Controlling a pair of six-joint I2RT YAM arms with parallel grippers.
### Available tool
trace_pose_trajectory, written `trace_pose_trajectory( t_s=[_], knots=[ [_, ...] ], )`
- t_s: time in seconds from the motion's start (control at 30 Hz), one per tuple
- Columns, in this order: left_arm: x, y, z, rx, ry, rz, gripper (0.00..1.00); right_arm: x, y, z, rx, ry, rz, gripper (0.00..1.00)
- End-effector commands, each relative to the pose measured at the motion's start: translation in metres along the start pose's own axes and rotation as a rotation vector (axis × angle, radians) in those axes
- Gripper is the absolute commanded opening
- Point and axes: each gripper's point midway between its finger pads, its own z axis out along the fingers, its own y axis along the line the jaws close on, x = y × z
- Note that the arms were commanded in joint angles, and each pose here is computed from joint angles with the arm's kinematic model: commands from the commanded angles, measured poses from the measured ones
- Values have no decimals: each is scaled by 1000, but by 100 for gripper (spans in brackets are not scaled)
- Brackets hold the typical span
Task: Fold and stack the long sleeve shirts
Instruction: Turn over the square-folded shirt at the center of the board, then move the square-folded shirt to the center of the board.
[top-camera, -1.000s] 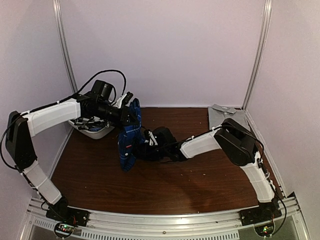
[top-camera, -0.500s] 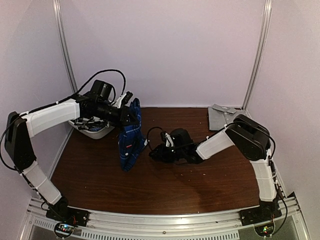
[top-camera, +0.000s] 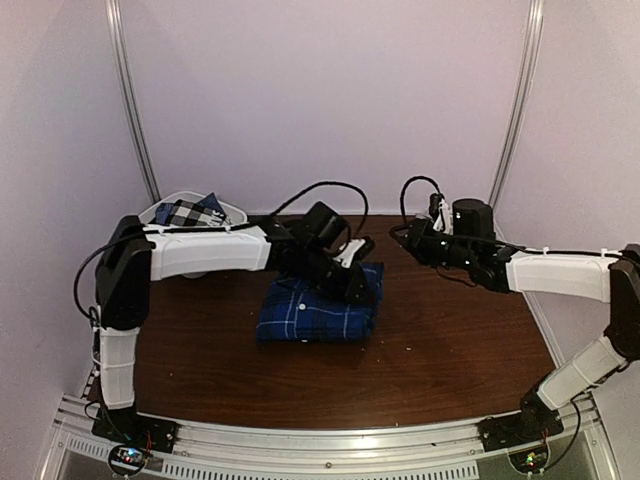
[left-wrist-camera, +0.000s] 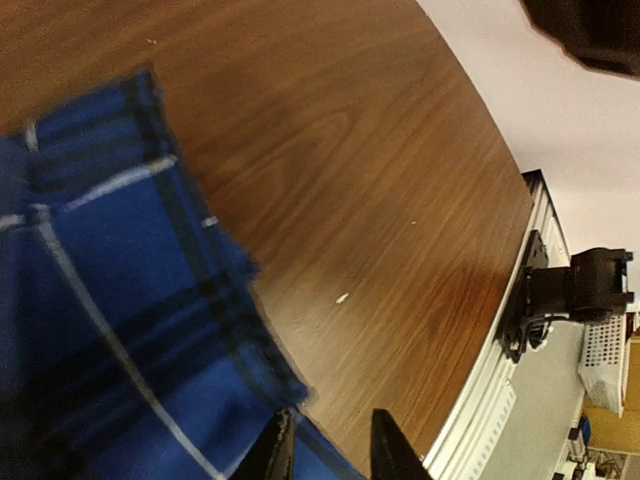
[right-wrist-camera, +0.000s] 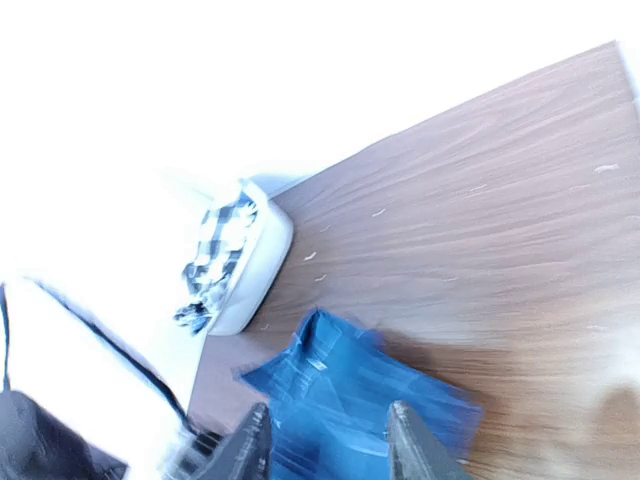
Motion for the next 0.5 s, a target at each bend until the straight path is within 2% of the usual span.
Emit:
trace_pose_trajectory(
  t_s=[0.0,0.07,0.2,0.3,0.47],
  knots=[
    [-11,-46,43,38,-16,46,41,20,-66,-39,274,51,-64,46],
    [-24,-54,36,44,-59,53,54,26,-72,-49,295,63,-79,51],
    [-42,-53,8,19,-129,54,61,48,-92,-61,347,122,-83,58],
    [-45,-20,-17,-57,-164,11,62,64,-103,-63,366,161,-87,61],
    [-33,56,-59,-182,-183,-83,62,93,-106,-53,379,251,-116,61]
  ],
)
